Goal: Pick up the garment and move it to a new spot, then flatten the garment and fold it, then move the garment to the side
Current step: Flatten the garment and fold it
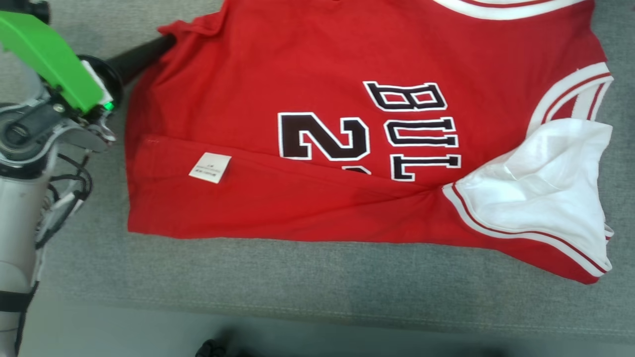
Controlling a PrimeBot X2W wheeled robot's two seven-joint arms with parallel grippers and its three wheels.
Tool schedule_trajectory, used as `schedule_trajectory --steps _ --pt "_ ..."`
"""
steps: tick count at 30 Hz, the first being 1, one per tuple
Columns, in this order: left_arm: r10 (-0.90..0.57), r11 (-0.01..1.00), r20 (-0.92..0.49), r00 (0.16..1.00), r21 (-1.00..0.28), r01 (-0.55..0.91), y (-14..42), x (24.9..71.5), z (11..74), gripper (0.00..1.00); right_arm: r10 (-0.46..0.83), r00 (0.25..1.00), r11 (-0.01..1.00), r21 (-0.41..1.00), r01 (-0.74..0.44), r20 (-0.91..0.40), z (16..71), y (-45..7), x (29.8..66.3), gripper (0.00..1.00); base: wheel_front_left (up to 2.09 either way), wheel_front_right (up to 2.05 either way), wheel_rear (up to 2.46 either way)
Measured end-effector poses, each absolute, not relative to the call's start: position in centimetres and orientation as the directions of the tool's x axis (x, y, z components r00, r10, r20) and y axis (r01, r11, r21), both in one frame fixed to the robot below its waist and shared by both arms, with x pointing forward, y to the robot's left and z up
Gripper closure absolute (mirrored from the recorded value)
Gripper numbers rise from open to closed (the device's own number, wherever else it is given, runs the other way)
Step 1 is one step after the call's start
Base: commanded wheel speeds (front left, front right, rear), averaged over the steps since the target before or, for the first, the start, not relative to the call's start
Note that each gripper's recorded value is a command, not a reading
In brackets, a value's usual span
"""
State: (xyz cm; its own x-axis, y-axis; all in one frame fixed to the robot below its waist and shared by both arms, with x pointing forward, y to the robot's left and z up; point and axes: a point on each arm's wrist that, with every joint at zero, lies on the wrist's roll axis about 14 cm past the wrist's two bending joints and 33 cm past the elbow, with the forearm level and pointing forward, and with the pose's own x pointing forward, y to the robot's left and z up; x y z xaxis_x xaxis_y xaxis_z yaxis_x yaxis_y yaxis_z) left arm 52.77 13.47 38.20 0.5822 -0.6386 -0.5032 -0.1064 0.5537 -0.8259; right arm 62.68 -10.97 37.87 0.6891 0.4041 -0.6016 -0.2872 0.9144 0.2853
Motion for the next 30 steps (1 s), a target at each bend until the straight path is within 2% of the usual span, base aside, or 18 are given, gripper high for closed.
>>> schedule_trajectory --steps 16,30 --pt "-0.628 0.557 -0.486 0.608 -0.826 -0.084 14.0 49.2 40.5 1.0 0.471 0.613 0.882 0.339 -0.327 -0.635 37.9 -5.9 62.7 0.0 0.0 0.0 0.0" --pt "-0.625 0.552 -0.474 0.62 -0.83 -0.078 14.4 48.4 40.7 1.0 0.464 0.612 0.885 0.318 -0.339 -0.641 38.0 -5.0 64.0 0.0 0.0 0.0 0.0"
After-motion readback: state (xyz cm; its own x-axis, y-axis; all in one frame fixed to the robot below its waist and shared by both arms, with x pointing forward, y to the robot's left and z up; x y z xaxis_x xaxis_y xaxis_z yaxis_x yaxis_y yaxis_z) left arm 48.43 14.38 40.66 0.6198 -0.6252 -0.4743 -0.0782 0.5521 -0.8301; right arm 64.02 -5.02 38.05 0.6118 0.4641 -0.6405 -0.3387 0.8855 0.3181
